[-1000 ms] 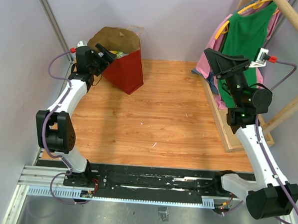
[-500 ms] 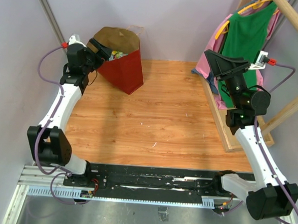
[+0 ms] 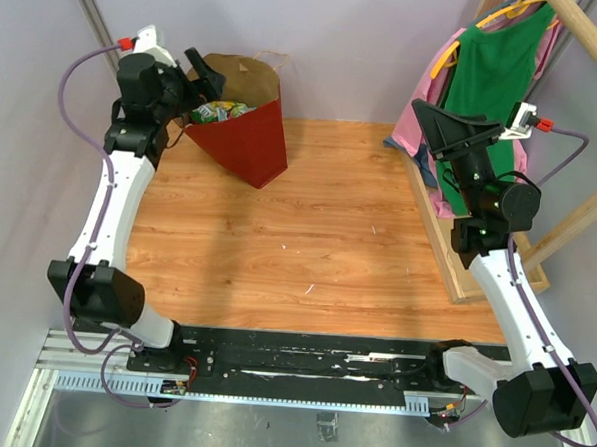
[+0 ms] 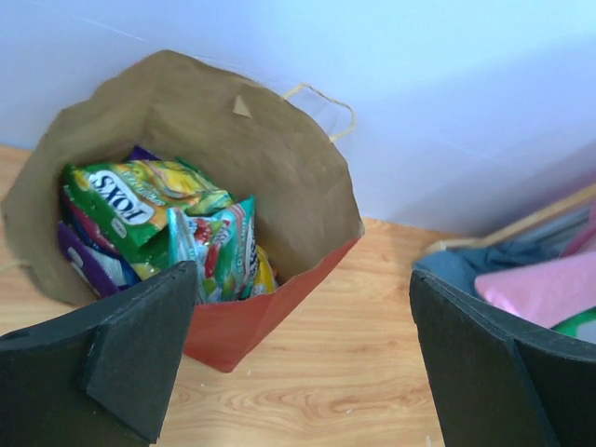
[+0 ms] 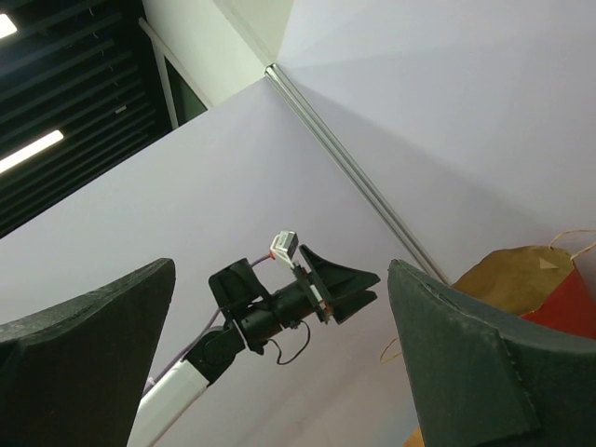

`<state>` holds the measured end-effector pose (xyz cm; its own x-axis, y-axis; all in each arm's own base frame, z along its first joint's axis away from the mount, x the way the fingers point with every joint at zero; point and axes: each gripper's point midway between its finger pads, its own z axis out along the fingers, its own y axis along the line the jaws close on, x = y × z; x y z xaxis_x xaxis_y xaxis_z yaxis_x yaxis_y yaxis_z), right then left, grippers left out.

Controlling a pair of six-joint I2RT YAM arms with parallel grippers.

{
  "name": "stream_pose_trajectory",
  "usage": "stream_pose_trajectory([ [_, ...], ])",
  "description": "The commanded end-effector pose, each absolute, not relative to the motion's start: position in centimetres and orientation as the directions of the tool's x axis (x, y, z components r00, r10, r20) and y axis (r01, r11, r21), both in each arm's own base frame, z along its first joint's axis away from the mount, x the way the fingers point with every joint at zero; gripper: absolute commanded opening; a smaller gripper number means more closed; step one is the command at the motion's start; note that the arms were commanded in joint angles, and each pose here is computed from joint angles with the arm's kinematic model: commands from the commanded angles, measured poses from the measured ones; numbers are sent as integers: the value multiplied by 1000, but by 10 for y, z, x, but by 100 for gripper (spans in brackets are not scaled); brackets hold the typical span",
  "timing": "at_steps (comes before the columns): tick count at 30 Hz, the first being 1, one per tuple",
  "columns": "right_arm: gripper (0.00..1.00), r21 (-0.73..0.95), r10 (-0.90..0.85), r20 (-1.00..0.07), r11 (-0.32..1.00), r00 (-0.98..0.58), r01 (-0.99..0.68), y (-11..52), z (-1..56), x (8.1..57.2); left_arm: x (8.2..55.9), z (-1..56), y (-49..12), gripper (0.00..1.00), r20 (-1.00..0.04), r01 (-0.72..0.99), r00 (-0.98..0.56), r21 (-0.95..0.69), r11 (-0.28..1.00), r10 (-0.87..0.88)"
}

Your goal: Take the snacks out of the paper bag

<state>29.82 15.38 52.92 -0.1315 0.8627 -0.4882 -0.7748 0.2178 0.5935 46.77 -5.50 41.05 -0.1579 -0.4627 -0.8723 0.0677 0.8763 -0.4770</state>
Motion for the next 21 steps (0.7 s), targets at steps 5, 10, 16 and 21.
stream_pose_trajectory([
  [5, 99, 521, 856, -498, 168, -138, -837, 159, 552, 274, 502, 361, -149, 100, -959, 355, -282, -103, 929, 1],
  [10, 99, 521, 856, -501, 179, -129, -835, 158, 553, 271, 536, 351, -164, 100, -949, 361, -279, 40, 932, 149],
  [16, 99, 544, 869, -482, 197, -111, -816, 152, 545, 274, 568, 338, -153, 100, -915, 295, -300, 179, 939, 268],
  [21, 99, 552, 878, -461, 174, -124, -815, 151, 545, 276, 569, 308, -152, 100, -881, 321, -344, 215, 922, 325],
])
